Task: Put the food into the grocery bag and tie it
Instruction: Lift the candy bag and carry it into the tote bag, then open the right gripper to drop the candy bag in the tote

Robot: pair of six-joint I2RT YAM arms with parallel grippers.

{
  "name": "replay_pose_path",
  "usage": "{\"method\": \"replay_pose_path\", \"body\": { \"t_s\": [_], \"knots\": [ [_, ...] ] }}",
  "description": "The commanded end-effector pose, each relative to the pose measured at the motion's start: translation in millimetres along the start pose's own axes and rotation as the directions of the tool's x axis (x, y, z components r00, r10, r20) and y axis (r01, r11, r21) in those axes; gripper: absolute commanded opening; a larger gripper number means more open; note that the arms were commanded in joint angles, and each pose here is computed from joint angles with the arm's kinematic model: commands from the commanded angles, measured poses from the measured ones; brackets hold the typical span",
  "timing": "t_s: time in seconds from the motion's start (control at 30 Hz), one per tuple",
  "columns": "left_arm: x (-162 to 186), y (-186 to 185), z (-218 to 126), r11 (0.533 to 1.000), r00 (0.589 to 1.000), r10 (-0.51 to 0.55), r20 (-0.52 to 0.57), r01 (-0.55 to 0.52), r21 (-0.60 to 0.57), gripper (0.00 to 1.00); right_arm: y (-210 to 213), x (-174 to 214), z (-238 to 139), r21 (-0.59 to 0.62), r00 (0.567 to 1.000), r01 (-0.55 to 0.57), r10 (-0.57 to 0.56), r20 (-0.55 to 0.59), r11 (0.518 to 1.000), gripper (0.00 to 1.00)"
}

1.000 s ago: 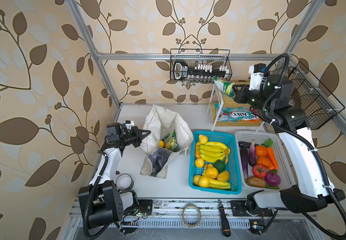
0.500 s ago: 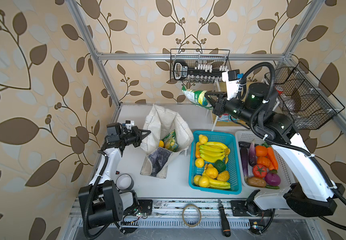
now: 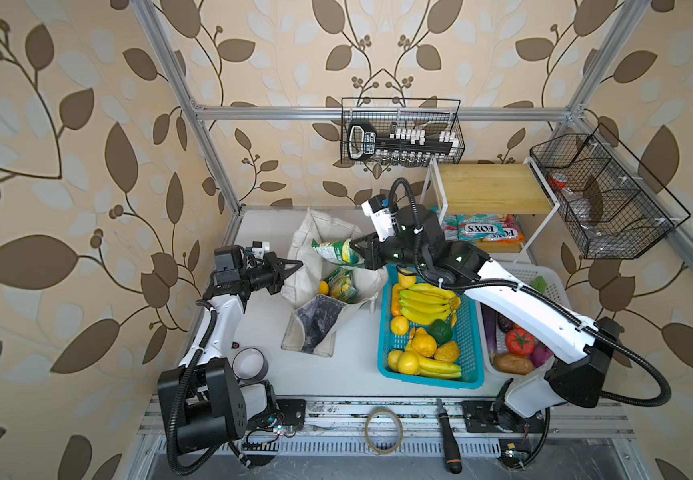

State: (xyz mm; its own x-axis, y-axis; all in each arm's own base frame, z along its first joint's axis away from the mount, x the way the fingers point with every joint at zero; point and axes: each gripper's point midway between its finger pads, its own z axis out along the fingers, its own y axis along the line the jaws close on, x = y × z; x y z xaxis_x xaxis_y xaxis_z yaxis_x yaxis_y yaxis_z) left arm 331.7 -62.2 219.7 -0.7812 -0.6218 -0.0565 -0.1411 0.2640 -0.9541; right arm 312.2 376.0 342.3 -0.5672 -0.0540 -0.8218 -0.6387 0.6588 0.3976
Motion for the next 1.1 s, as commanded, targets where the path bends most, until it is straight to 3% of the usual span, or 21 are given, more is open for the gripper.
{"method": "replay_pose_path", "body": {
  "t_s": [0.0, 0.33, 0.63, 0.7, 0.83, 1.07],
  "knots": [
    [-3, -4, -3, 1.0, 1.0, 0.021, 0.004, -0.021, 0.023, 0.0, 10, 5, 24, -0.033, 1.0, 0.004, -0.003, 0.015, 0.999, 0.0],
    [-4, -10, -4, 0.999, 0.999, 0.035, 0.009, -0.036, 0.035, 0.0, -8, 69, 94, 0.037, 0.991, 0.036, -0.031, -0.131, 0.999, 0.0],
    [-9, -27, -6, 0.996, 0.999, 0.044, 0.014, -0.045, 0.074, 0.0, -13, 125, 131, 0.009, 0.966, 0.0, 0.002, -0.259, 1.0, 0.0],
    [-11, -33, -7, 0.995, 0.999, 0.041, 0.015, -0.042, 0.096, 0.0, -12, 129, 134, 0.001, 0.963, -0.003, 0.003, -0.269, 1.0, 0.07],
    [-13, -38, -6, 0.993, 0.999, 0.039, 0.01, -0.04, 0.113, 0.0, -6, 127, 132, -0.027, 0.963, 0.0, -0.007, -0.269, 1.0, 0.31],
    [-10, -29, -5, 0.995, 0.999, 0.032, 0.003, -0.032, 0.095, 0.0, 3, 93, 106, -0.034, 0.98, 0.022, -0.028, -0.197, 0.999, 0.54]
  ]
}}
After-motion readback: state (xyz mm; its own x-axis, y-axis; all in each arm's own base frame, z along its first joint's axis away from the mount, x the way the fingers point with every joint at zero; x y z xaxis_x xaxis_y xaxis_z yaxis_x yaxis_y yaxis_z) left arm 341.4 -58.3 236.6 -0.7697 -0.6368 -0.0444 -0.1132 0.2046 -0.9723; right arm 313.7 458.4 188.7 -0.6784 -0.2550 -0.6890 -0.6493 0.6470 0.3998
